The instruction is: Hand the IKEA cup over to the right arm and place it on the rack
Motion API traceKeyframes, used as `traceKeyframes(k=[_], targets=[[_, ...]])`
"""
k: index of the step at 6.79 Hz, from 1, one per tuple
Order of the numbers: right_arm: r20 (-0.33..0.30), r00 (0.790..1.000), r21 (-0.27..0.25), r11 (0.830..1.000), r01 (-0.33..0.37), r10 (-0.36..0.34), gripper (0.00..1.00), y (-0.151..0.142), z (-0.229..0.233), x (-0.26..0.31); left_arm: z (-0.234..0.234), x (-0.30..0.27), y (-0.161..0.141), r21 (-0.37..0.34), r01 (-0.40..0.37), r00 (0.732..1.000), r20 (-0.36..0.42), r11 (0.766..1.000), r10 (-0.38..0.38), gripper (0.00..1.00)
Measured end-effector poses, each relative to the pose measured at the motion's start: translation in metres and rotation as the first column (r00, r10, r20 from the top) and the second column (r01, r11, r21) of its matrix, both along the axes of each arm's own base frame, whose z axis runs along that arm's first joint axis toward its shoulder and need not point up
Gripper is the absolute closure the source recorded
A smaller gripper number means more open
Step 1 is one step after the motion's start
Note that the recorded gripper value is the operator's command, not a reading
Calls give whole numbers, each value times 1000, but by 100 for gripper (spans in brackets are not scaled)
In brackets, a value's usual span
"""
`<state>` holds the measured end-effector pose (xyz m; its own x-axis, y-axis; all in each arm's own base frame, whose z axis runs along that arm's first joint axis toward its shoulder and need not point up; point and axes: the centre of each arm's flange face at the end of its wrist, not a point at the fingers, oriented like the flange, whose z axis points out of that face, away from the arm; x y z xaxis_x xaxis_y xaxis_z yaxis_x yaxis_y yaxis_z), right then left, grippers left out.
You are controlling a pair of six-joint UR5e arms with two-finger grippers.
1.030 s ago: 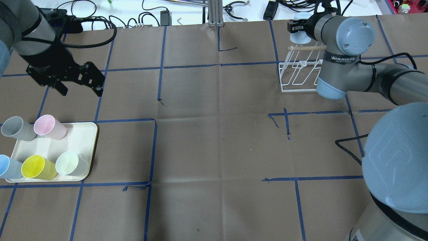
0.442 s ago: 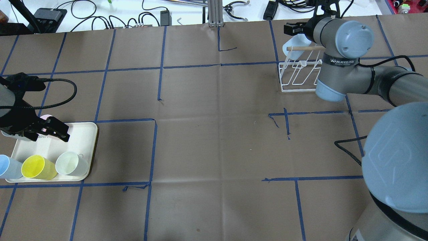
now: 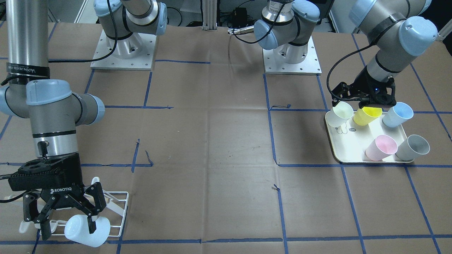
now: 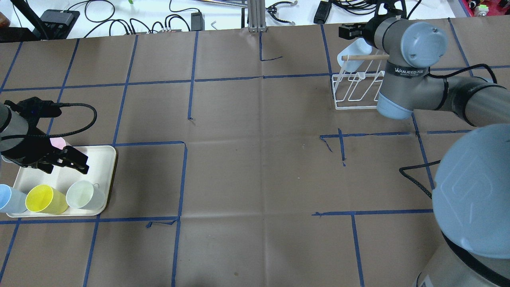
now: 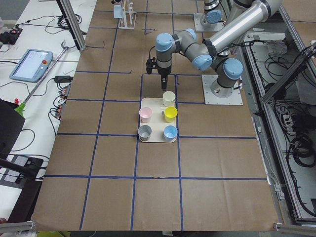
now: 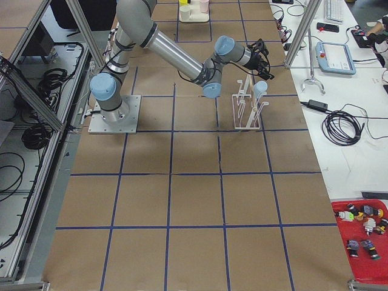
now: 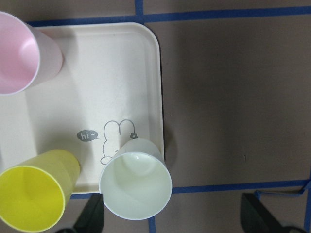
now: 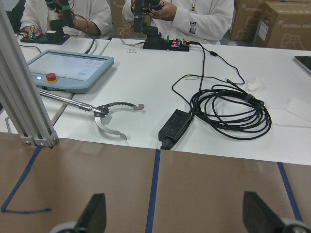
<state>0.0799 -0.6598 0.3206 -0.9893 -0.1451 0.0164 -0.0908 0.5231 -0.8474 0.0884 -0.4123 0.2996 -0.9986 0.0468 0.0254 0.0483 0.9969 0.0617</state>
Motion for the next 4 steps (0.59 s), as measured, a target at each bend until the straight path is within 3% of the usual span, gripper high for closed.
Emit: traceKeyframes(k=[3, 4], targets=[[35, 995, -78, 993, -86, 89, 0, 8, 45, 68, -56, -4, 17, 39, -3, 1000, -7, 999, 3, 2], [87, 992, -89, 992, -87, 95, 0, 17, 59, 91, -64, -1, 22, 62, -7, 1000, 3, 998, 7, 14]])
